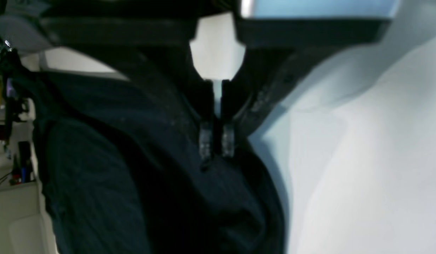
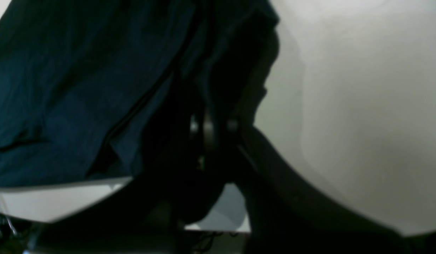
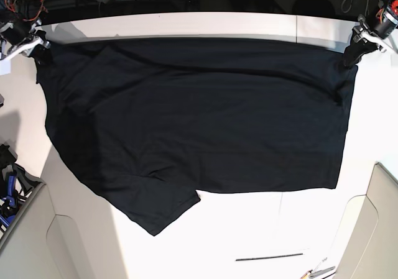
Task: Fold the T-shirt properly
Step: 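Lift the shoulder corners and drag them toward the hem, folding the shirt, then release the corners and move both grippers to the shirt's side edges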
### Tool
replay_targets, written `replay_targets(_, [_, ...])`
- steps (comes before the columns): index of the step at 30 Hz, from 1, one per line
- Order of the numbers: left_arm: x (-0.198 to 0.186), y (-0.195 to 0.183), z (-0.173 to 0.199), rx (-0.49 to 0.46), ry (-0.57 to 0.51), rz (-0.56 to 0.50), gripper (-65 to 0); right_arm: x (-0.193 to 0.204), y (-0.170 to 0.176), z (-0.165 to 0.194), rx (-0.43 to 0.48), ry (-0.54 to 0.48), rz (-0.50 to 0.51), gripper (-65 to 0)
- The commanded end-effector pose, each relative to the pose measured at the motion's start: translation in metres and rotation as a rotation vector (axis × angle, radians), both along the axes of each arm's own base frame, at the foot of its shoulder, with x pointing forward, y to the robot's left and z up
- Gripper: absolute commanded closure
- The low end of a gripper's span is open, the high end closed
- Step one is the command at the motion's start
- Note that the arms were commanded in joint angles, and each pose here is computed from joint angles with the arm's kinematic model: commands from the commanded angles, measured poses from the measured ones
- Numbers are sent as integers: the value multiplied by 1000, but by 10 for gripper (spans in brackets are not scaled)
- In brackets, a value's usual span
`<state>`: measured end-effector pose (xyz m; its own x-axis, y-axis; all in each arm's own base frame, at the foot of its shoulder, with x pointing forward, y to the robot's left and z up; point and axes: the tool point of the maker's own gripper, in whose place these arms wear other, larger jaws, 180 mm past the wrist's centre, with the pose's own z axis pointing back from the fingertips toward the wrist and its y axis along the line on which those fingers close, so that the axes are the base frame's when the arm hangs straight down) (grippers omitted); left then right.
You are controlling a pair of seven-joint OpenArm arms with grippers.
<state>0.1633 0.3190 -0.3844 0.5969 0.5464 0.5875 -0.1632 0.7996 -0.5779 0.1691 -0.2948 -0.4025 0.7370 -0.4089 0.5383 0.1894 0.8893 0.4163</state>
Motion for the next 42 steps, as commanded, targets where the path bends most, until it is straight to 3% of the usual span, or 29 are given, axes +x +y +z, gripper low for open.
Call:
replay_targets(1, [2,5,11,18,-32,-6,0,3,-13,13,-31,-35,-13,0])
replay_targets(9, [-5,-8,7,-35,-20,-8,0,-6,-30,17,-44,-27,-64,0])
replay_targets(11, [-5,-8,7,-35,-21,-8,-60,-6,-30,17,-43,-25,-64,0])
replay_targets(14, [-4,-8,8,-37,-24,-7,-185,-6,-31,17,-42,-25,-71,-241])
replay_targets(16, [-3,-7,11,-46,-38,3,-235,-6,-32,18,-44,-29,-73,-333])
replay_targets(21, [-2,21,33,1,-96,71,-241,-4,-49,33,-53,-85,-132,-341])
replay_targets(27, [8,46,71,95,-193,106,-241,17,-86,68,-143,-190,-179,-341])
replay_targets(30, [20,53,78,140,-220,106,-246,42,-99,94,-185,-281,-181,-341])
replay_targets(34, [40,65,89,240,-265,111,-367,76,-109,119,-246,-358,-168,-341])
replay_targets(37, [60,68,99,301,-307,93,-374,106,-105,128,-260,-400,-131,-341])
replay_targets(42, [102,50,95,380,-300,-26,-374,165,-92,122,-256,-410,-68,-341])
